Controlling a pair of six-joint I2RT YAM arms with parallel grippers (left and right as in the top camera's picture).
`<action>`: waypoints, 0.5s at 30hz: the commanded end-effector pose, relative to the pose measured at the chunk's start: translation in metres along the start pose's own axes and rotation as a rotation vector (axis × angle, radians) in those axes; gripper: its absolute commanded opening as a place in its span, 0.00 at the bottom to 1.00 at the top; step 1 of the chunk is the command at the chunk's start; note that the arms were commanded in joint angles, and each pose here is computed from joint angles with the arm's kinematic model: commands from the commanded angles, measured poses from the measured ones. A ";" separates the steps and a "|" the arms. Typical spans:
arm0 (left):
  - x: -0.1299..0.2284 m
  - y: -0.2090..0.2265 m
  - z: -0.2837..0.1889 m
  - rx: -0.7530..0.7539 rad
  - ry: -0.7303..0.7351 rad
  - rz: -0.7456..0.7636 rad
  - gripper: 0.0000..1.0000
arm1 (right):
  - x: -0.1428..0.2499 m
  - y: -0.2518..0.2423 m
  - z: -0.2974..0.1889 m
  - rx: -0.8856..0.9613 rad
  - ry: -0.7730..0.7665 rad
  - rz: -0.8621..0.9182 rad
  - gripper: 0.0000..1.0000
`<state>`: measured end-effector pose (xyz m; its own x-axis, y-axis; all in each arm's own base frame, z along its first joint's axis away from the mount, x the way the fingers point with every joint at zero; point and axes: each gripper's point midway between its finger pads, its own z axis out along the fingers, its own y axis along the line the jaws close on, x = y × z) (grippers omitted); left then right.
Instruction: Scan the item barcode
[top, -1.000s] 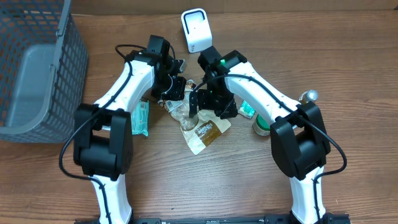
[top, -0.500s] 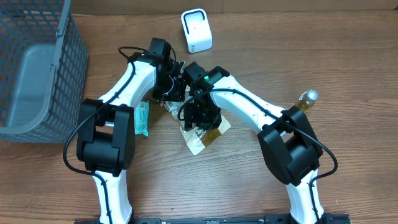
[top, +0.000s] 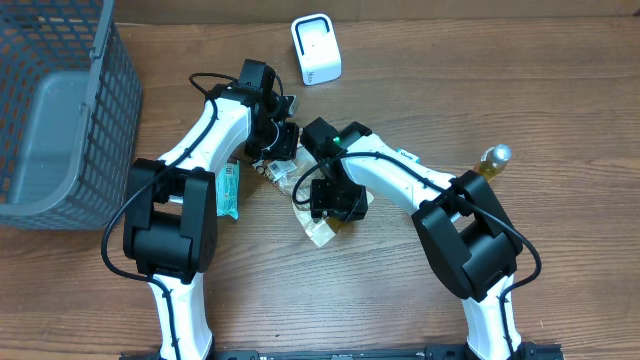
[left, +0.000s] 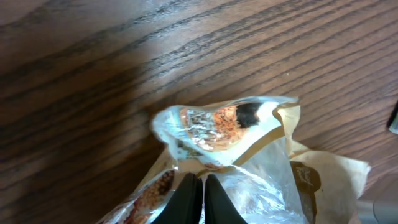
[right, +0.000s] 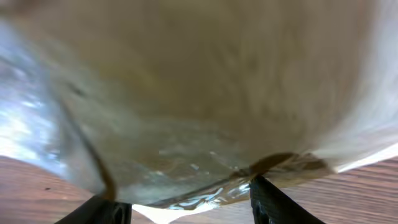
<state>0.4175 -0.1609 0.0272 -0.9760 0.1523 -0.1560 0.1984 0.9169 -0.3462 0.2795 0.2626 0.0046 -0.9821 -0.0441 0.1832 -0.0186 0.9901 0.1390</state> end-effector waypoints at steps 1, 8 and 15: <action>0.001 0.006 0.004 -0.022 0.006 -0.019 0.08 | -0.007 -0.017 0.004 0.069 -0.044 0.017 0.57; 0.008 0.013 0.003 -0.061 0.032 -0.028 0.07 | -0.010 -0.017 0.004 0.070 -0.055 0.016 0.57; 0.023 0.022 0.001 -0.115 0.089 -0.062 0.05 | -0.015 -0.023 0.004 0.104 -0.085 0.015 0.58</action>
<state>0.4062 -0.1482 0.0220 -0.9851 0.1420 -0.0966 0.1643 0.9429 -0.2896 0.2854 0.2601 0.0035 -0.9878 -0.0433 0.1498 -0.0247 0.9920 0.1241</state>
